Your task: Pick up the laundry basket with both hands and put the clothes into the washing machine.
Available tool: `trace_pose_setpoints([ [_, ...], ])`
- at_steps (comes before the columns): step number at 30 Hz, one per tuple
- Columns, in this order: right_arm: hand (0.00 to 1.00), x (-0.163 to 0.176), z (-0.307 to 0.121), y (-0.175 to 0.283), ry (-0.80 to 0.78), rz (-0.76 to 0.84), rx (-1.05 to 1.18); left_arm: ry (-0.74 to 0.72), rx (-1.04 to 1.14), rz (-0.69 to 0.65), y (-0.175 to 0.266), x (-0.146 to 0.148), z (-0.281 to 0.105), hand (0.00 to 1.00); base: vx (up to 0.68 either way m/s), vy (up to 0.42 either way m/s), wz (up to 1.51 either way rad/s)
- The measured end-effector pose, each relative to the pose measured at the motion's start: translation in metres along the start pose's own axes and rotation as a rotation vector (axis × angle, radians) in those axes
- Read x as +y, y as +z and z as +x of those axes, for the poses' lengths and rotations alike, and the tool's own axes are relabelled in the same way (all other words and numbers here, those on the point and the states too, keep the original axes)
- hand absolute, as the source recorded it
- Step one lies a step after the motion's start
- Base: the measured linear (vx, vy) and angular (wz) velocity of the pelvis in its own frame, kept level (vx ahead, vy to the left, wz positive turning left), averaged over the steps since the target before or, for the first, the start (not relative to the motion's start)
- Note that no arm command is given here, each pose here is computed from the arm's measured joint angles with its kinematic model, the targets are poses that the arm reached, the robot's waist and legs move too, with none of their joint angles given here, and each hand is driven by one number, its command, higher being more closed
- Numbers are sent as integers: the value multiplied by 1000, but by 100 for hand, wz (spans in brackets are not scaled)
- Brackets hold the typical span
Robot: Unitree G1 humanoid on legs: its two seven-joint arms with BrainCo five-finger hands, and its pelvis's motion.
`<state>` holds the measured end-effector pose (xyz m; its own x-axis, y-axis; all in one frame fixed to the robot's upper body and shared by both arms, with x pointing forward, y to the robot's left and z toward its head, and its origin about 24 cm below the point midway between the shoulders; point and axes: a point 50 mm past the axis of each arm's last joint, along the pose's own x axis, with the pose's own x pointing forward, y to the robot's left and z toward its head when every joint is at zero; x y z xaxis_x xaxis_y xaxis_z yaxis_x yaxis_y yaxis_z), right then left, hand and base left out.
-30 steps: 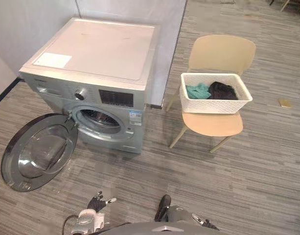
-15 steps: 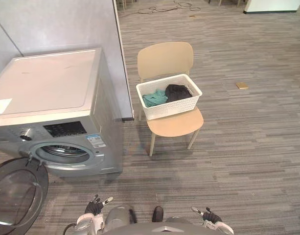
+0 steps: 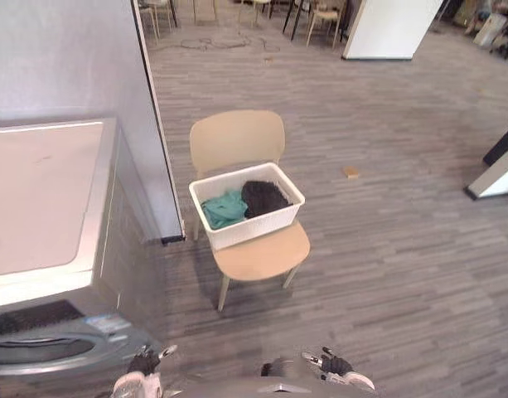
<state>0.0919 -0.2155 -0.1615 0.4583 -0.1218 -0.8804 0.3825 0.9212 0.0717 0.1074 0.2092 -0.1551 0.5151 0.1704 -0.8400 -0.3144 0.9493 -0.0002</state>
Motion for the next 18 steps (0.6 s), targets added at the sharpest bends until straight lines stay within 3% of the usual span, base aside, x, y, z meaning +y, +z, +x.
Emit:
trace_pose_setpoints([
  [5, 0, -19, -9, -20, -75, 120, 21, -75, -49, -44, 15, -31, 5, 0, 305, -333, 87],
  [14, 0, -36, -12, -23, -132, 162, 54, -27, 69, -30, -26, -19, -6, 0, 282, -482, 74],
  [18, 0, -23, -6, 50, -88, 190, -237, -3, 13, -27, -12, -10, -3, 0, 45, -184, 25],
])
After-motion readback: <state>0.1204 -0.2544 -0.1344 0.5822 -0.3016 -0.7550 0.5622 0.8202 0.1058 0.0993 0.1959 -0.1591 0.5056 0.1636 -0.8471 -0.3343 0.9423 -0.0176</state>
